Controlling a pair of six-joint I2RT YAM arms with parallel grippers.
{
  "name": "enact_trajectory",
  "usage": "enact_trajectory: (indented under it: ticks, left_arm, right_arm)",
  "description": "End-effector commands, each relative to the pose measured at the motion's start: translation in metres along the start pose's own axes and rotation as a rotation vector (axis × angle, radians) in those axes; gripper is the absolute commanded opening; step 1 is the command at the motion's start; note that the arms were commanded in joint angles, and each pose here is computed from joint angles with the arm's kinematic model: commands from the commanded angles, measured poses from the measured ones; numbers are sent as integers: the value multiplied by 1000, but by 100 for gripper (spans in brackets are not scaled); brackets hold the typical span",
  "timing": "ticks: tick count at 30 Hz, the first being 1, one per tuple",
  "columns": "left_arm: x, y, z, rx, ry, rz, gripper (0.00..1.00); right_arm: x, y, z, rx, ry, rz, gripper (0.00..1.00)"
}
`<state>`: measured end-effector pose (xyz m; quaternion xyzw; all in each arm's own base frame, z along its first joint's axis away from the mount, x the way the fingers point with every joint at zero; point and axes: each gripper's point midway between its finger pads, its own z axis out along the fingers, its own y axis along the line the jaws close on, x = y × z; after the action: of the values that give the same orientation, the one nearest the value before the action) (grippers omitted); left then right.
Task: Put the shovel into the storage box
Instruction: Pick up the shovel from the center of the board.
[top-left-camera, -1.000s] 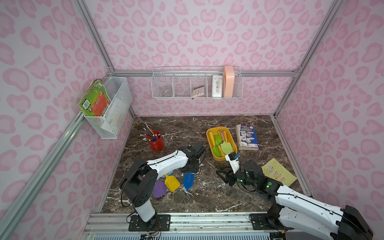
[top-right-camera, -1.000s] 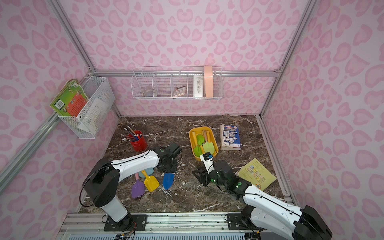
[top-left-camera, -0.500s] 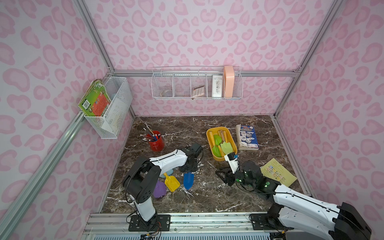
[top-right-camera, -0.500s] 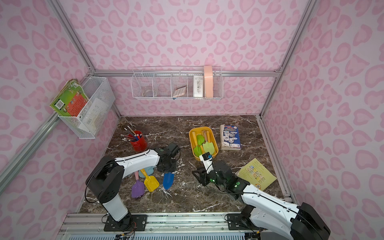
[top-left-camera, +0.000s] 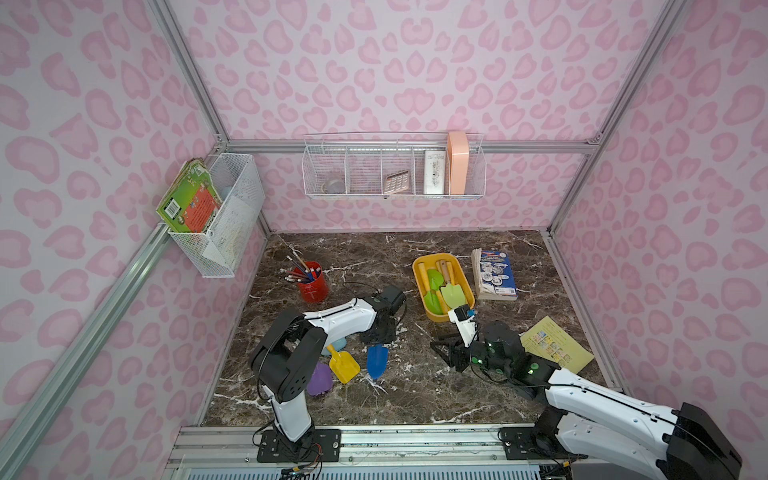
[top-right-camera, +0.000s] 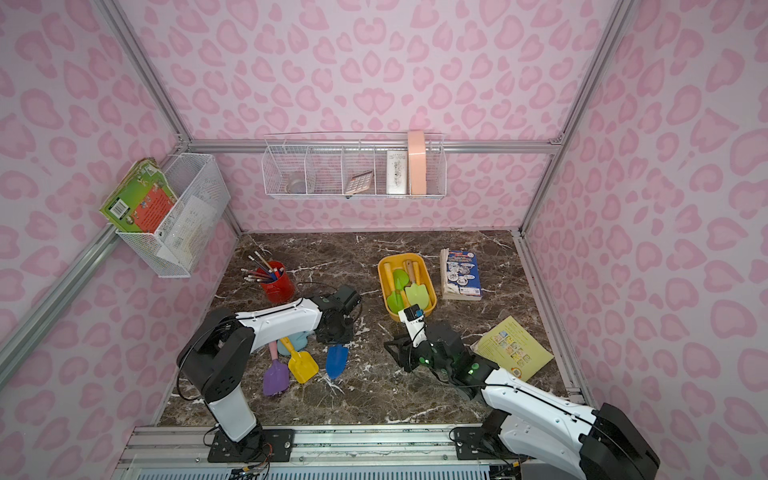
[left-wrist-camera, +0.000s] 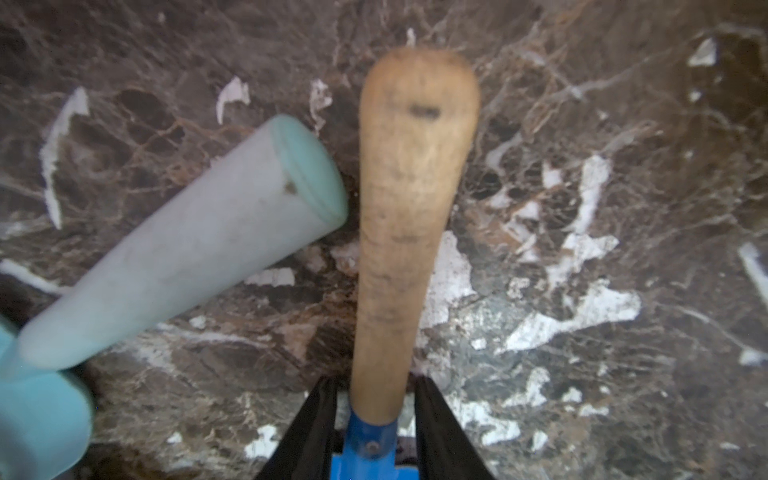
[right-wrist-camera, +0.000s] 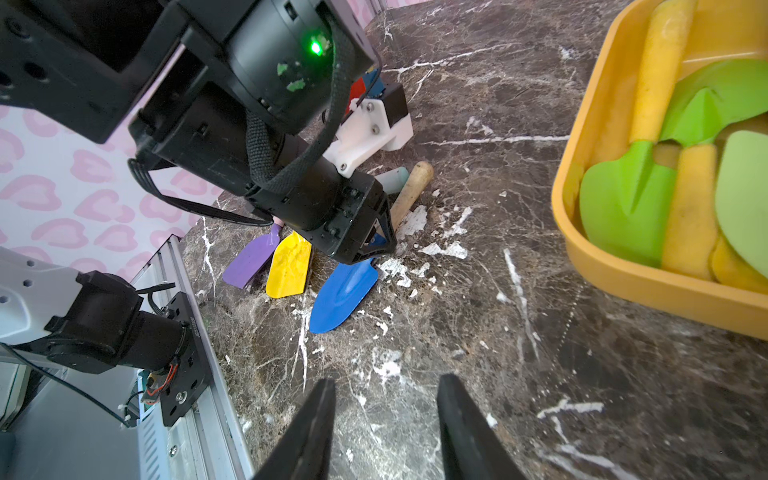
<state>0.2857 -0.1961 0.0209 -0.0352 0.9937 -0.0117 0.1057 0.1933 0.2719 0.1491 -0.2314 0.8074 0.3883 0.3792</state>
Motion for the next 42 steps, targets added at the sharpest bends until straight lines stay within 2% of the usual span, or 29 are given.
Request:
enact_trajectory:
  ticks: [1, 6, 11, 19, 25, 32, 42]
  left_arm:
    - [1, -2, 0, 10, 9, 6, 34]
    - [2, -1, -2, 9, 10, 7, 28]
    - [0, -3, -9, 22, 4, 4, 20]
    - [-4, -10, -35, 87, -19, -10, 9]
    - [-10, -22, -70, 176, -65, -27, 6]
    - [-11, -48, -113, 256, -125, 3, 6]
    - [-7, -69, -139, 332, -163, 4, 6]
  right_arm:
    - [-4, 0, 1, -2, -22, -2, 43]
    - [-3, -1, 1, -3, -25, 2, 45]
    - [-1, -3, 2, 3, -25, 14, 51]
    - [-4, -5, 2, -42, -45, 50, 54]
    - [-7, 3, 9, -92, -46, 56, 57]
    - [-20, 24, 21, -214, -68, 69, 57]
    - [-42, 33, 24, -296, -118, 112, 56]
